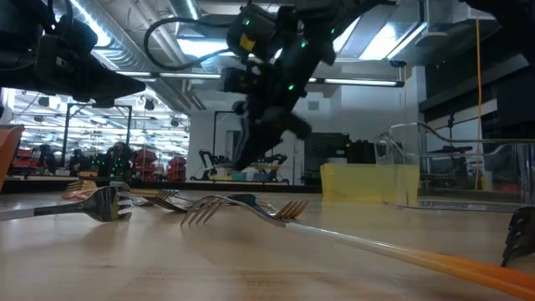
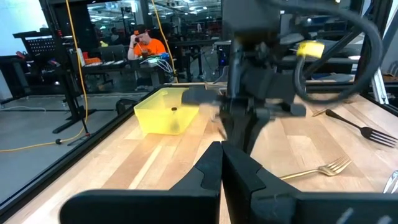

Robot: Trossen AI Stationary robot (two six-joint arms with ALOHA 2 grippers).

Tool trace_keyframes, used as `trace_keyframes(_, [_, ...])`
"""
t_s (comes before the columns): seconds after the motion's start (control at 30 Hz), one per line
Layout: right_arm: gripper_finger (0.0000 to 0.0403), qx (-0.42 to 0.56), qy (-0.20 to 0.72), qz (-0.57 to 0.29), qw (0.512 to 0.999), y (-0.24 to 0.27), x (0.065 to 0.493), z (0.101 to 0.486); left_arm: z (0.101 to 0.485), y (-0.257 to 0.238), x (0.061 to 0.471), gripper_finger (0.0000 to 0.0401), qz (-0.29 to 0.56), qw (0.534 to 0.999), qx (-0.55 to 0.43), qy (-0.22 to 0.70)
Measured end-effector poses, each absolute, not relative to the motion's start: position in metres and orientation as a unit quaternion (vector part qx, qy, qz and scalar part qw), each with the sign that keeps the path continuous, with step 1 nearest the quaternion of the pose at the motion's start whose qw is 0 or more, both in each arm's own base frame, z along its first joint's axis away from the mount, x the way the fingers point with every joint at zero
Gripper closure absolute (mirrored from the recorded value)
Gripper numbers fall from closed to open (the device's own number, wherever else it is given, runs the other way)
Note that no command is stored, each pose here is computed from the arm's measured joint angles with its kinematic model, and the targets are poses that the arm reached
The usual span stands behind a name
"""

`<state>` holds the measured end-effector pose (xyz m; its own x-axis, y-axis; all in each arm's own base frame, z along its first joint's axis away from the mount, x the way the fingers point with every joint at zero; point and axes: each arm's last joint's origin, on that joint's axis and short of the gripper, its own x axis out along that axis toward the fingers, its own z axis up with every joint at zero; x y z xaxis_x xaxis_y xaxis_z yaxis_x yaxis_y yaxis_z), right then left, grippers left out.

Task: Sort silverware by color (type)
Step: Put the gold fork into the transparent bin

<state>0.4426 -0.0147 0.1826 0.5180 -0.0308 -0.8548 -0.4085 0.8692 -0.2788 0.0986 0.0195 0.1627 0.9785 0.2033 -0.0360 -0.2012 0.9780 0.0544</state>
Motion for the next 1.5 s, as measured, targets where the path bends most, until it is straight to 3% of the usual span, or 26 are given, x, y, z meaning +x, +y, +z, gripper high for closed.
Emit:
trace_keyframes(0.63, [0.0401, -0.22, 0.562, 0.096, 0.792, 0.031, 0.351, 0.288, 0.163, 0.019, 0.099, 0.0401, 0.101, 0.994, 0.025, 0.021])
trace_keyframes(0.9, [0.0401, -0.192, 0.567, 0.091, 0.796, 0.053, 0.317, 0.317, 0.163, 0.019, 0.099, 0.0401, 0.102, 0.995, 0.012, 0.02])
trace_keyframes(1.1, [0.0401, -0.175, 0.581, 0.077, 0.791, 0.063, 0.29, 0.329, 0.163, 0.019, 0.099, 0.0401, 0.102, 0.995, 0.012, 0.019])
trace_keyframes(1.3, [0.0401, -0.161, 0.618, 0.004, 0.77, 0.059, 0.245, 0.319, 0.163, 0.019, 0.099, 0.0401, 0.102, 0.995, 0.011, 0.019])
trace_keyframes(1.5, [0.0401, -0.158, 0.625, -0.007, 0.764, 0.048, 0.201, 0.301, 0.163, 0.019, 0.099, 0.0401, 0.102, 0.995, 0.012, 0.019])
